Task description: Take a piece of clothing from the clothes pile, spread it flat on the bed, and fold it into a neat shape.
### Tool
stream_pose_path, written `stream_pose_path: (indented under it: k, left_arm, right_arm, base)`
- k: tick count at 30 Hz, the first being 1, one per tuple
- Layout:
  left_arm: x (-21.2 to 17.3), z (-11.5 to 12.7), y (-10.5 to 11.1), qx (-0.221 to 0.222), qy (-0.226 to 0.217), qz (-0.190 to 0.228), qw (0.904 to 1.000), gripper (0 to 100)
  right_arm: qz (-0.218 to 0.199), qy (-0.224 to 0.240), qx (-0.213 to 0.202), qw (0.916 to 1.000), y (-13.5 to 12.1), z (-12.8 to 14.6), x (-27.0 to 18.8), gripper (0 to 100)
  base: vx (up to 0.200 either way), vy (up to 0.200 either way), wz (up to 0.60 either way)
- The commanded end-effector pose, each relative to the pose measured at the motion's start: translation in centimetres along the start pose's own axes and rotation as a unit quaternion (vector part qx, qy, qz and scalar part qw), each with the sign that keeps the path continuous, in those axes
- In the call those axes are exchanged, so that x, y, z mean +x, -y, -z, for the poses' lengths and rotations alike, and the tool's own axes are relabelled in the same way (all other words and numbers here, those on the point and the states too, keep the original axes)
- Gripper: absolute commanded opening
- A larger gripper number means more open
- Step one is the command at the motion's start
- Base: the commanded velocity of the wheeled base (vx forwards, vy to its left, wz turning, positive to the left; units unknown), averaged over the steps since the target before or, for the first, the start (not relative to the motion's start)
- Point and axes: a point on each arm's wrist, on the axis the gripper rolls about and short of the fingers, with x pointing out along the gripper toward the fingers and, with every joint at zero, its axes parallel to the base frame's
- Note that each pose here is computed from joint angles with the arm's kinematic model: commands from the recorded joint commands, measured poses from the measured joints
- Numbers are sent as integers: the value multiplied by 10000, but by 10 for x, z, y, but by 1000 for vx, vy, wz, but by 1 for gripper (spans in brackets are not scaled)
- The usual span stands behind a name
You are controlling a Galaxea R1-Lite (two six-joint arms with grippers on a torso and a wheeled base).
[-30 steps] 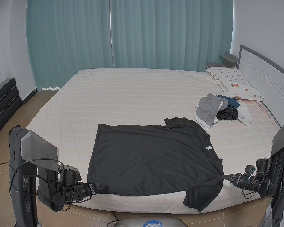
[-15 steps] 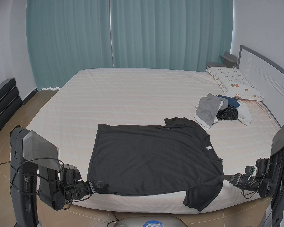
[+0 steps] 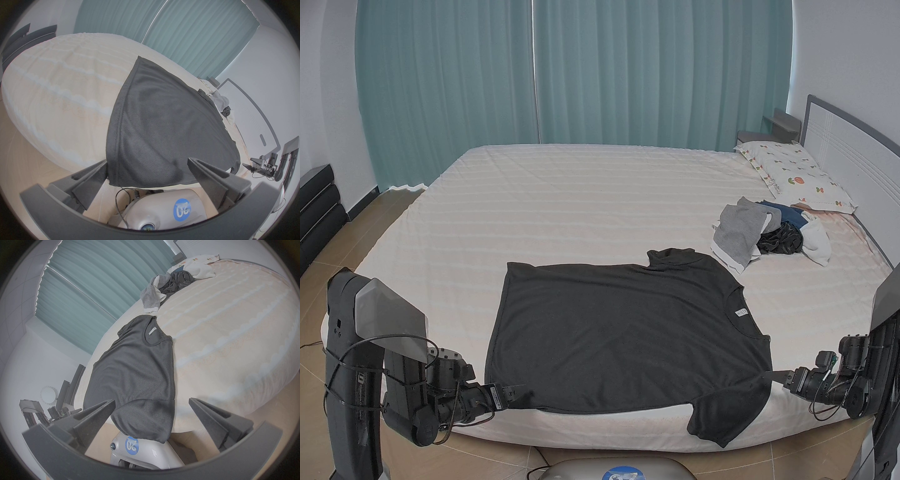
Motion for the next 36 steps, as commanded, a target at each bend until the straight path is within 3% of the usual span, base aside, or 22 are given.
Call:
stream_pose_path:
  k: [1, 8, 26, 27, 36]
  left_arm:
    - [1, 0, -9, -20, -5, -110, 9999, 100]
    - [2, 1, -11, 7, 23, 93, 10000, 100]
    - [-3, 10, -13, 102, -181, 155, 9997, 100]
    - [-4, 10, -14, 95, -184, 147, 9997, 0]
    - [-7, 11, -16, 55, -186, 64, 9998, 0]
  right_arm:
    - [-13, 29, -22, 10000, 0, -1, 0, 100]
    - [-15, 19, -22, 10000, 0, 0, 1, 100]
    - [-20, 14, -26, 10000, 0, 0, 1, 100]
    - [-20, 14, -26, 10000, 0, 0, 1, 100]
    - [-13, -4, -15, 10000, 0, 1, 2, 100]
  base:
    - [0, 0, 0]
    - [0, 0, 0]
    - [0, 0, 0]
    - [0, 0, 0]
    - [0, 0, 0]
